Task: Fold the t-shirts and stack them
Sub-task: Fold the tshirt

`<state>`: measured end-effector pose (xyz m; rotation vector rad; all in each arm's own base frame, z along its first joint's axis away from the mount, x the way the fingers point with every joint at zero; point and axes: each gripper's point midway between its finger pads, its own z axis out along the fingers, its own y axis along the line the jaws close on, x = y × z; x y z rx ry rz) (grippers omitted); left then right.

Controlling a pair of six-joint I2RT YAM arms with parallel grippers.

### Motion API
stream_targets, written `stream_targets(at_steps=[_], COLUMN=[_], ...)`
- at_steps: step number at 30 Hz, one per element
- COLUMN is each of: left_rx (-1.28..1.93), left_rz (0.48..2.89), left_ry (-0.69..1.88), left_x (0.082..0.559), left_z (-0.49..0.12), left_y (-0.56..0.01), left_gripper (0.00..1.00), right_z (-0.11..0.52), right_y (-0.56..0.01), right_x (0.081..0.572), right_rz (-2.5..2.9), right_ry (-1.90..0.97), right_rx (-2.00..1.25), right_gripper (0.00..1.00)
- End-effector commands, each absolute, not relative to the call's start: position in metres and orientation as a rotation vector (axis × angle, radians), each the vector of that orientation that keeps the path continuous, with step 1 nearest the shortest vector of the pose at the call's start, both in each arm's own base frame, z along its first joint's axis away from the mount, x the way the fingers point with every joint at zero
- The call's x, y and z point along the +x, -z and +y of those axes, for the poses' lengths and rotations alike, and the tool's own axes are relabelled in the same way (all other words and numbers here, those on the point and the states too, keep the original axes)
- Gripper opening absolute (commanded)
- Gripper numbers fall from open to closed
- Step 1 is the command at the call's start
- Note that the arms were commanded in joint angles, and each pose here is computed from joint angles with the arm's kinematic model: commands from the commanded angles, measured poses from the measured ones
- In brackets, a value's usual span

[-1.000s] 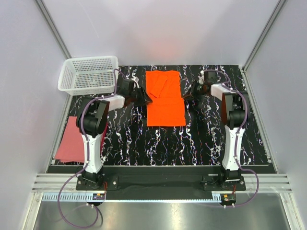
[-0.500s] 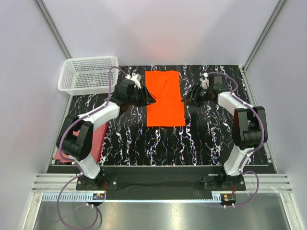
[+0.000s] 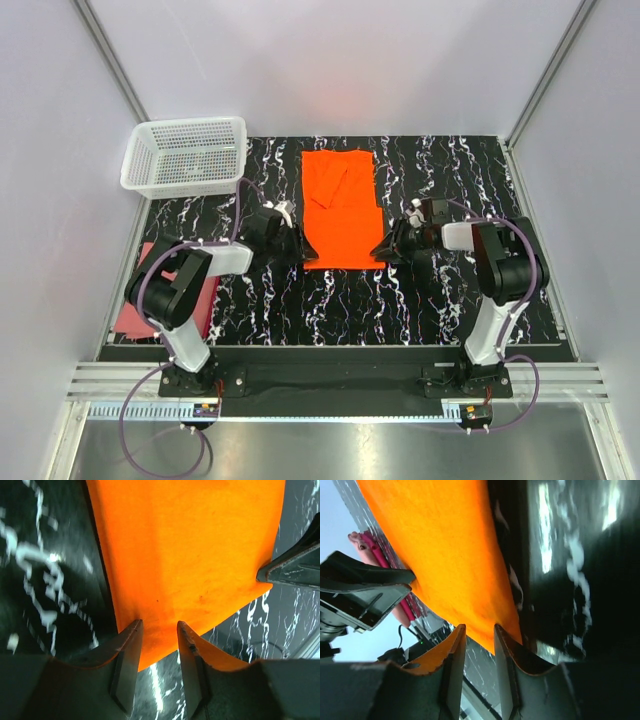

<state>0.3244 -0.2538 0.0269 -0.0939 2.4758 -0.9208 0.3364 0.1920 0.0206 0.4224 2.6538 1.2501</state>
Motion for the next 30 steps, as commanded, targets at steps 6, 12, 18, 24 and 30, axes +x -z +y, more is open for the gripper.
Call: stream_targets(at_steps=[6, 12, 18, 24, 30], left_rx=[-0.083, -0.058, -0.188, -0.445, -0.426], left_rz=[2.527, 2.512, 2.425, 2.401, 2.369], left_ry=[0.938, 0.913, 0.92, 1.076, 1.112], left_x=[0.235, 0.197, 0.187, 0.175, 0.185], left_z=[-0.232, -0.217, -0.202, -0.21, -0.224], left_y=[-0.007, -0.025, -0.058, -0.058, -0.066], left_gripper=[0.41, 0.45, 0.55, 0.6, 0.61], right_z=[0.183, 0.175, 0.167, 0.145, 0.149], right_y=[0.007, -0.004, -0.042, -0.051, -0.052], right_x=[0.253, 0.203, 0.19, 0.199, 0.212], right_rz=[2.745, 2.73, 2.671, 2.541, 2.56], right_ry=[-1.158, -1.162, -1.124, -0.94, -0.932], right_rx=[0.524, 0.516, 0.569, 0.773, 0.675], right_gripper=[0.37, 0.4, 0.54, 0.61, 0.63])
